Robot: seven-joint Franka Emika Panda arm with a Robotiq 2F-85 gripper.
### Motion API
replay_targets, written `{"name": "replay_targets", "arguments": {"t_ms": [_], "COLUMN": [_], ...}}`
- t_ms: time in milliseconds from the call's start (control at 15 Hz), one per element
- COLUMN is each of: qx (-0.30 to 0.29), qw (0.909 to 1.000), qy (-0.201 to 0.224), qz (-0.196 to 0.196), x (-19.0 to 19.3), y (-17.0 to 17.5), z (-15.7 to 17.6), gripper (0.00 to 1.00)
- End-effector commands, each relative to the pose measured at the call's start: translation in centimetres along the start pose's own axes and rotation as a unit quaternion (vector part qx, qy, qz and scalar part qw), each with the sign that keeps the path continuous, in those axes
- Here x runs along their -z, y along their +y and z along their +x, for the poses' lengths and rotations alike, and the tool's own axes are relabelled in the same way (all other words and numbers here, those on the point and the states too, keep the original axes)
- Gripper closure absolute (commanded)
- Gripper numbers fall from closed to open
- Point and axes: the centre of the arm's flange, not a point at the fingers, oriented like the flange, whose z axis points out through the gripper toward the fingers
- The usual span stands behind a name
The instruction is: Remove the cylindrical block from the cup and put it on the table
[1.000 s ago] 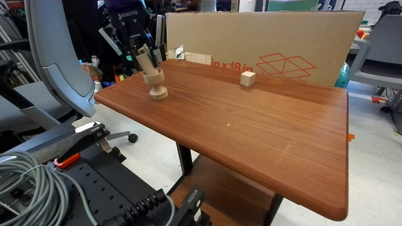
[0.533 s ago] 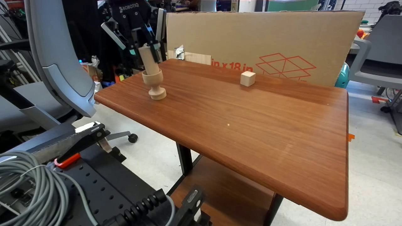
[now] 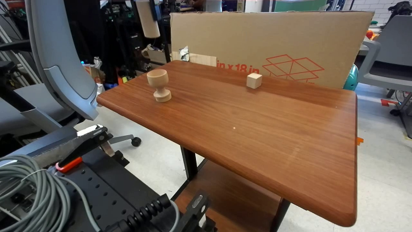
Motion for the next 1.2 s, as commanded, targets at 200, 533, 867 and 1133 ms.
{"name": "replay_targets", "arguments": {"t_ms": [200,533,867,1133], "qx": [-0.128,-0.205,-0.262,-0.288], "qw": [0.9913,0.9779,0.9632,0.9553], "qy": [0.033,0.009,-0.018,-0.041], "qz": [-0.005,-0.042,-0.055,-0.055], "x": [5.7,3.5,-0.5,-4.3], "y": [13.2,21.4,25.7,26.9], "z": [-4.0,-5.6,-4.2,-2.1], "gripper": [0.90,0.90,0.90,0.90]}}
